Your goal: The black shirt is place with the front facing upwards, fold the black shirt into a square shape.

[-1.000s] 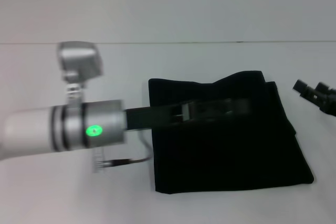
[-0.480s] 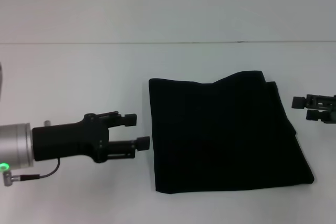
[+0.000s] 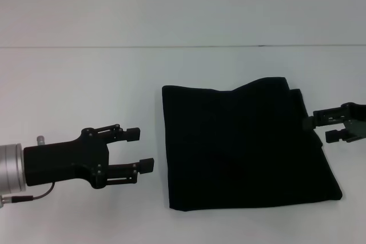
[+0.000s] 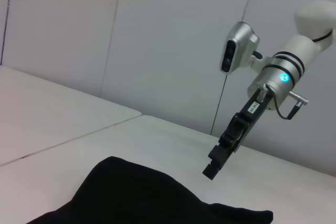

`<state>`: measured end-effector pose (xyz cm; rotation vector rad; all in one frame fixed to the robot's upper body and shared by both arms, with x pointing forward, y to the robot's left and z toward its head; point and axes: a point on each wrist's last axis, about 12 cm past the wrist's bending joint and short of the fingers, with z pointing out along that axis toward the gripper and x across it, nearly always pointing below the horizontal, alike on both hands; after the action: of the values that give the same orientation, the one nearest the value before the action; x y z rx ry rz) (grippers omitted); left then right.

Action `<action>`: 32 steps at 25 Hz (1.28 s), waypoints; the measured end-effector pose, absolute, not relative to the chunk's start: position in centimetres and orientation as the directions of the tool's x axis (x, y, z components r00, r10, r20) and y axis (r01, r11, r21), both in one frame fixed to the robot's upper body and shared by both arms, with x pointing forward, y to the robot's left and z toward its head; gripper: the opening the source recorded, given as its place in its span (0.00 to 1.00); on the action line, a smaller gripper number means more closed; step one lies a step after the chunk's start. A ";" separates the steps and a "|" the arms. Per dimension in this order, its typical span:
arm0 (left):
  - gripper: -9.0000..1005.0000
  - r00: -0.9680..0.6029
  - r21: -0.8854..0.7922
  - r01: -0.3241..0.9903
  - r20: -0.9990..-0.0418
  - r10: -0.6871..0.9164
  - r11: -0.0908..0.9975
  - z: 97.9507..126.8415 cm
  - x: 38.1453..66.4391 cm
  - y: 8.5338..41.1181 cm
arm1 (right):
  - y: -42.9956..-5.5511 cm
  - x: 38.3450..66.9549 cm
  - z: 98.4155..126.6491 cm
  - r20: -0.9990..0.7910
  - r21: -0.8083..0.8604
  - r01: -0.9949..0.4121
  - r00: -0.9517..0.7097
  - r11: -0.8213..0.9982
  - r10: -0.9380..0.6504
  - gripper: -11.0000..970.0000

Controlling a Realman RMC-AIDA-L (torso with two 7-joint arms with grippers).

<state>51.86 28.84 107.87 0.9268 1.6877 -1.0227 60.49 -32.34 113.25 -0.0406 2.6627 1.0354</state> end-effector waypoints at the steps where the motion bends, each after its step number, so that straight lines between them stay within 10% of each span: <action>1: 0.81 -0.288 -0.222 0.903 -0.948 0.133 0.368 107.9 51.9 28.9 | -32.3 60.6 113.3 -0.266 0.652 -0.122 -0.961 0.748 0.075 0.98; 32: 0.81 -0.313 -0.258 0.909 -0.942 0.125 0.328 108.5 52.0 28.5 | -29.0 61.2 110.1 -0.227 0.620 -0.076 -0.970 0.781 0.086 0.98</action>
<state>52.05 28.53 108.50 0.9394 1.6868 -1.0856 61.15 -28.97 110.12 0.0077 2.7300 0.9665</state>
